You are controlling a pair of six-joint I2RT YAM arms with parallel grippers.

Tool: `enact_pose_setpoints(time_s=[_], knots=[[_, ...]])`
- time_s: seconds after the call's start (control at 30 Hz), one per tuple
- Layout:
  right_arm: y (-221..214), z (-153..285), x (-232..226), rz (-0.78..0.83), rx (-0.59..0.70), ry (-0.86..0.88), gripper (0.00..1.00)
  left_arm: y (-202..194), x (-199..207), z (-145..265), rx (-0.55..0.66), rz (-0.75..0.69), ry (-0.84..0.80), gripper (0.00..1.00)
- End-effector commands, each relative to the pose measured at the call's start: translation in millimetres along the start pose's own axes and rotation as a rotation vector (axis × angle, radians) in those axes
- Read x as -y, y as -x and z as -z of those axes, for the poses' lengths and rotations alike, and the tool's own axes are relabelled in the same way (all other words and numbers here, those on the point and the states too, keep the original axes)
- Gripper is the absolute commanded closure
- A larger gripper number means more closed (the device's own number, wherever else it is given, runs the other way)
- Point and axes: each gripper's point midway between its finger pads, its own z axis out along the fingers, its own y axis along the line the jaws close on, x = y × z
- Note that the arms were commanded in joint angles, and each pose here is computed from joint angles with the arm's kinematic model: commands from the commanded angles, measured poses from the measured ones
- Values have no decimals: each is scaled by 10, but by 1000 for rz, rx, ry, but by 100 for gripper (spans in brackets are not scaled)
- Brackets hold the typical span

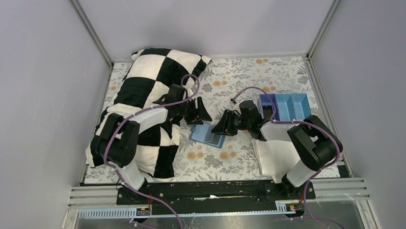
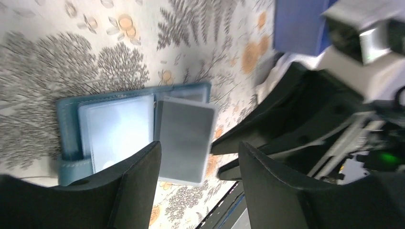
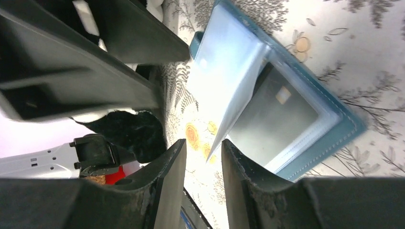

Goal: Take the credit cards out of the card holder
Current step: Remove the credit card from the card holder.

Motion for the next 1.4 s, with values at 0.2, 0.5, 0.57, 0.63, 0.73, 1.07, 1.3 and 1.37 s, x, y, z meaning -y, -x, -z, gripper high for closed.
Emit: enact_pose_setpoints(time_s=[0.2,0.5,0.57,0.63,0.73,1.07,1.3,1.37], knots=[[72,-261,-398,58,-20,113,60,522,277,636,196,-14,-63,35],[317,-582,-639,48,11,171,59,600,231,879,279,19,-56,35],[378,-667,-625,30,21,162,58,600,225,897,281,18,-51,35],[424,-736,-617,10,22,150,58,596,199,898,282,15,-39,35],[455,-722,-597,17,32,117,57,572,172,876,264,14,-37,35],[26,-431,-155,-5,-12,-5,59,308,65,509,103,31,-66,36],[-140,-373,181,-43,-23,-113,60,104,-287,156,6,90,42,36],[-180,-325,314,-46,-20,-170,61,22,-332,77,-11,90,72,36]])
